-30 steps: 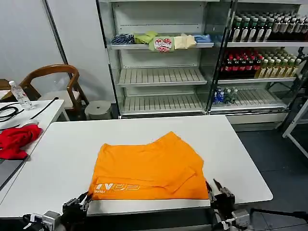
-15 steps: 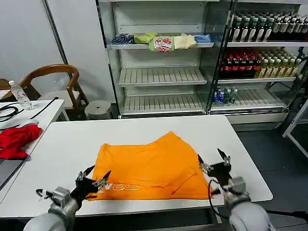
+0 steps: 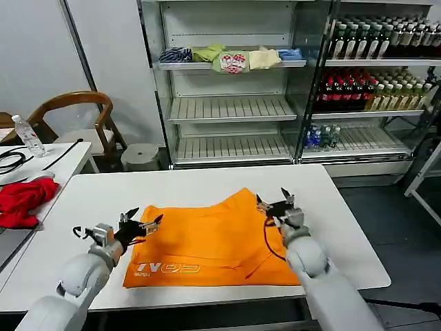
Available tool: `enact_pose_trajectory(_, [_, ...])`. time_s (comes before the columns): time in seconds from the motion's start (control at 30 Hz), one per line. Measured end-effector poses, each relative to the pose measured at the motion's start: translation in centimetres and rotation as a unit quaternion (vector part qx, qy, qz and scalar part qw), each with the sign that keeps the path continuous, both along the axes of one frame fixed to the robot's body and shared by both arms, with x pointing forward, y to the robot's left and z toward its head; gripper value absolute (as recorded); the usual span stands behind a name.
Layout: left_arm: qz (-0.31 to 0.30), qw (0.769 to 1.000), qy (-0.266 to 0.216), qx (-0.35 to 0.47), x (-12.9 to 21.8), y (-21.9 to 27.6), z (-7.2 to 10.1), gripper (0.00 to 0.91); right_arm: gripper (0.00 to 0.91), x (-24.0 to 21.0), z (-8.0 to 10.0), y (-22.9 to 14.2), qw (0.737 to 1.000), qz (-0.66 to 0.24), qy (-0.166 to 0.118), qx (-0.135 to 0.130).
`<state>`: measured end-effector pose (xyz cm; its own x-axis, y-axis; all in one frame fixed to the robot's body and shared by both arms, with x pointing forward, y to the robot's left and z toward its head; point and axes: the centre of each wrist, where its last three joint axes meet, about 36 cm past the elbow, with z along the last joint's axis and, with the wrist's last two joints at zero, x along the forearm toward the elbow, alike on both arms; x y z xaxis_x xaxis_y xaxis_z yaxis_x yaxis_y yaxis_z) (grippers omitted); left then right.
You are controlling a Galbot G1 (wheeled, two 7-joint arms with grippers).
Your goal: Fold and organize the clothes.
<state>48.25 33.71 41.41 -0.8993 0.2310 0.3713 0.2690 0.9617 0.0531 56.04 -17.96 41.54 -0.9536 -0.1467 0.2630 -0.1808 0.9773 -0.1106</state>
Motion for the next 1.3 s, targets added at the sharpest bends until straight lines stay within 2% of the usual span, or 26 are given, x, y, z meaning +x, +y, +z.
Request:
enact_pose_trajectory(0.13, [0.006,1.0,0.006,0.001,1.8,0.1,-0.6,0.907,0.907,2.4,-1.3,1.2,1.0,0.002,0.012,0.001])
enact_pose_trajectory(0.37, [0.02,0.999,0.026,-0.004,3.8,0.5,-1.9,0.907,0.907,4.1,-3.6,3.5,0.999,0.02,0.037,0.001])
enact_pose_trajectory(0.87, [0.04,0.998,0.049,-0.013,5.3,2.0,-2.8,0.907,0.907,6.3,-4.9,5.7,0.998,0.017,0.058,0.011])
enact_pose_trajectory(0.9, [0.041,0.998,0.051,-0.013,5.3,2.1,-2.8,0.907,0.846,6.3,-5.0,5.7,0.998,0.016,0.061,0.01])
enact_pose_trajectory(0.93, [0.042,0.998,0.053,-0.013,5.3,2.1,-2.9,0.725,0.605,6.4,-5.1,5.7,0.998,0.015,0.063,0.01])
enact_pose_trajectory(0.97, [0.042,0.998,0.055,-0.014,5.4,2.1,-2.9,0.232,0.413,6.4,-5.2,5.7,0.998,0.014,0.066,0.011])
enact_pose_trajectory(1.0, [0.043,0.997,0.057,-0.014,5.4,2.1,-2.9,0.091,0.04,6.4,-5.3,5.7,0.998,0.014,0.068,0.011])
enact_pose_trajectory(1.03, [0.044,0.997,0.059,-0.015,5.4,2.1,-3.0,0.01,0.0,6.5,-5.3,5.7,0.997,0.013,0.07,0.011])
enact_pose_trajectory(1.3, [0.045,0.997,0.066,-0.02,5.4,2.1,-3.0,0.01,0.0,6.8,-5.4,5.5,0.997,0.01,0.076,0.013])
